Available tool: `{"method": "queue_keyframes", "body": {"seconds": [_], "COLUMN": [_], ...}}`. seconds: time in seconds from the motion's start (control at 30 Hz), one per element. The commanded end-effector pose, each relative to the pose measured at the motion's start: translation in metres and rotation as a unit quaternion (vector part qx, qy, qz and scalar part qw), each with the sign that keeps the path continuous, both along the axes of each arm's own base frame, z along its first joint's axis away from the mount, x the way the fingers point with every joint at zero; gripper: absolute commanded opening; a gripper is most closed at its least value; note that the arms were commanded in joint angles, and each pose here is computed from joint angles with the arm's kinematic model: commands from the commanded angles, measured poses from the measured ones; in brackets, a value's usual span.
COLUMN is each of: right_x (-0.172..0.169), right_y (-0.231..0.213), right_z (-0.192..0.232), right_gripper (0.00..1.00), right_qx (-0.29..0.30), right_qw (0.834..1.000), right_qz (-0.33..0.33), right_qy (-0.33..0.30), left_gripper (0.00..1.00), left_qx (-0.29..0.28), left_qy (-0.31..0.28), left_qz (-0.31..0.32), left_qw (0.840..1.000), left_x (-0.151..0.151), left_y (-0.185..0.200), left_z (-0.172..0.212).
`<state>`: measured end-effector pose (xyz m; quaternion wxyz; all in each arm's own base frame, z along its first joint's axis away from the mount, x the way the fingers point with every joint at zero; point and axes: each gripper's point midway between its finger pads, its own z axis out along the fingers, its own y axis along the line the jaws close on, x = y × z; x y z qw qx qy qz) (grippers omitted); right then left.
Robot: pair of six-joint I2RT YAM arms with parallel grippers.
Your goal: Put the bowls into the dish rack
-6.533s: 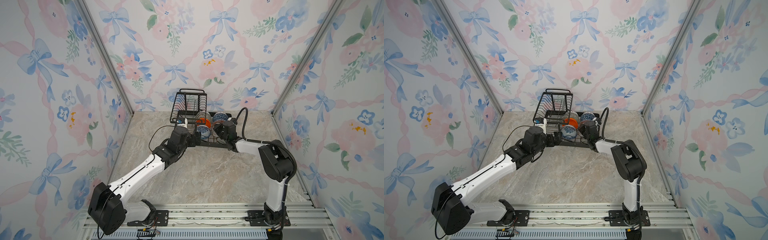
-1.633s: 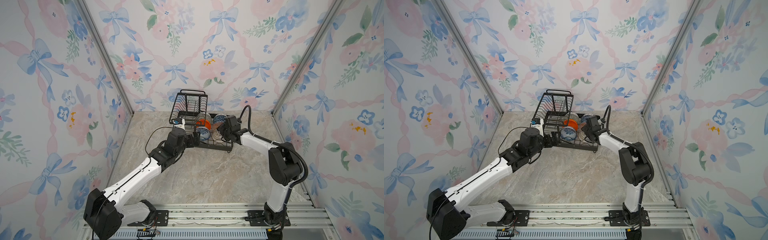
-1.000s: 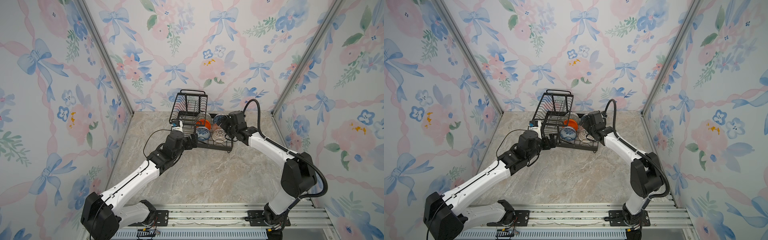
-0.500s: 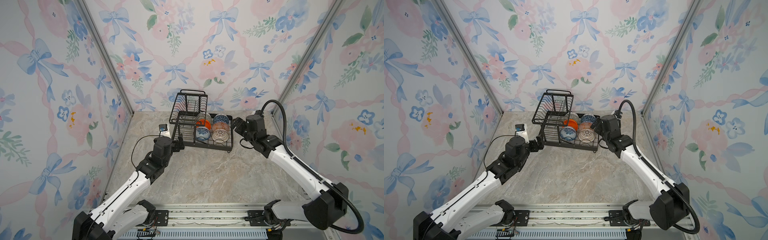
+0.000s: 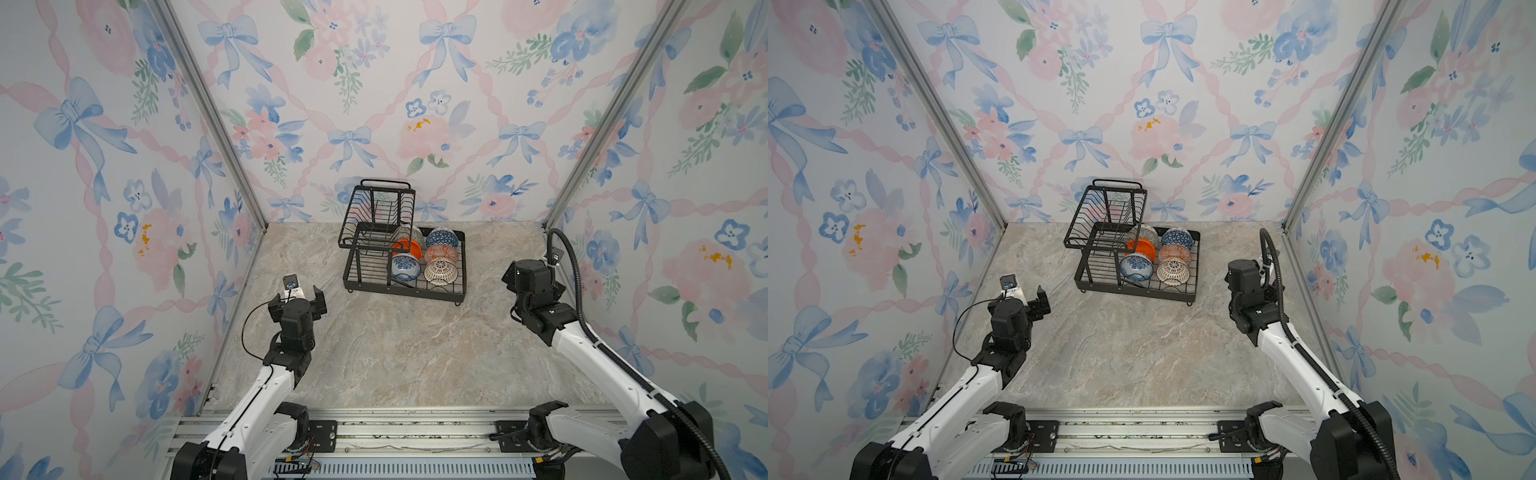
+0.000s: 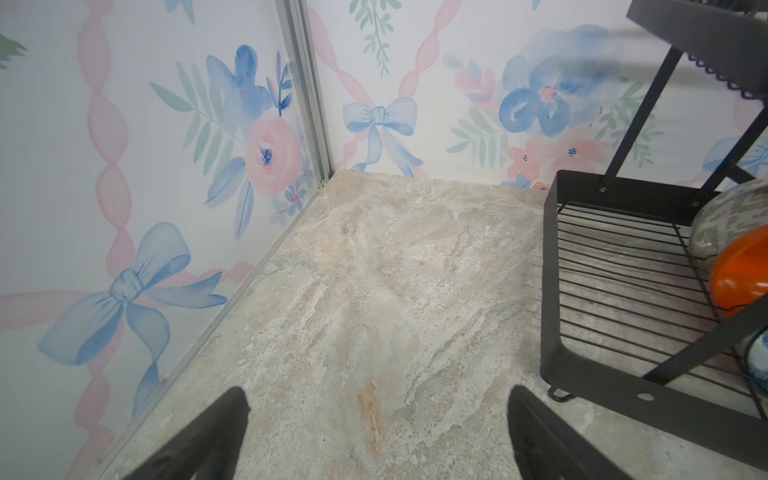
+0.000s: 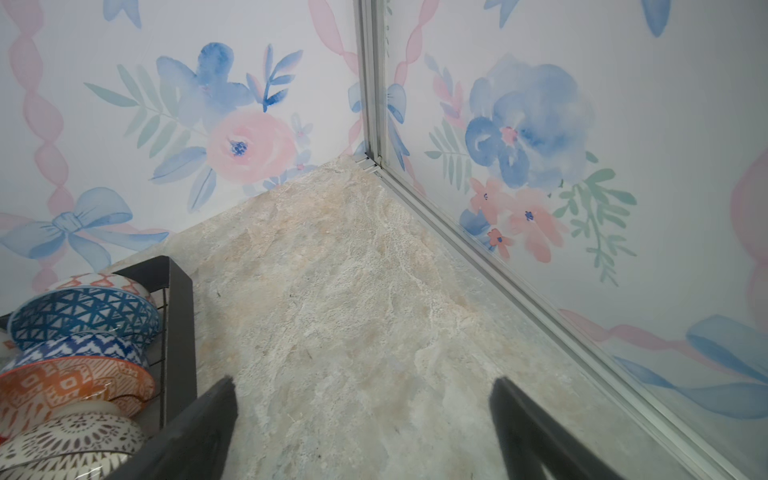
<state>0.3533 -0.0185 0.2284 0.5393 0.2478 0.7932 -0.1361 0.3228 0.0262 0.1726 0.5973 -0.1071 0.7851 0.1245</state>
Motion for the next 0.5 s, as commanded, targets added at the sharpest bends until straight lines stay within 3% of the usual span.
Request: {"method": "queue_keyframes", "body": {"seconds": [0.0, 0.13, 0.47], "right_x": [-0.002, 0.002, 0.020], "right_y": [-0.017, -0.025, -0.040], "right_z": [-0.013, -0.029, -0.071], "right_gripper": [0.97, 0.97, 0.97], "right_qx": [-0.050, -0.055, -0.130], "right_qw": [0.998, 0.997, 0.988], "right_qz": [-0.029, -0.041, -0.044], "right_qy": [0.024, 0.032, 0.065], "left_gripper": [0.98, 0.98, 0.98], "left_qx": [0.013, -0.012, -0.014], "left_qy": [-0.029, -0.029, -0.016], "left_qz": [0.007, 0.009, 0.004], "left_qw": [0.999, 0.999, 1.000], "left_x": [0.001, 0.003, 0.019], "left_y": [0.007, 0.010, 0.020], "left_z": [-0.007, -0.025, -0.049]}}
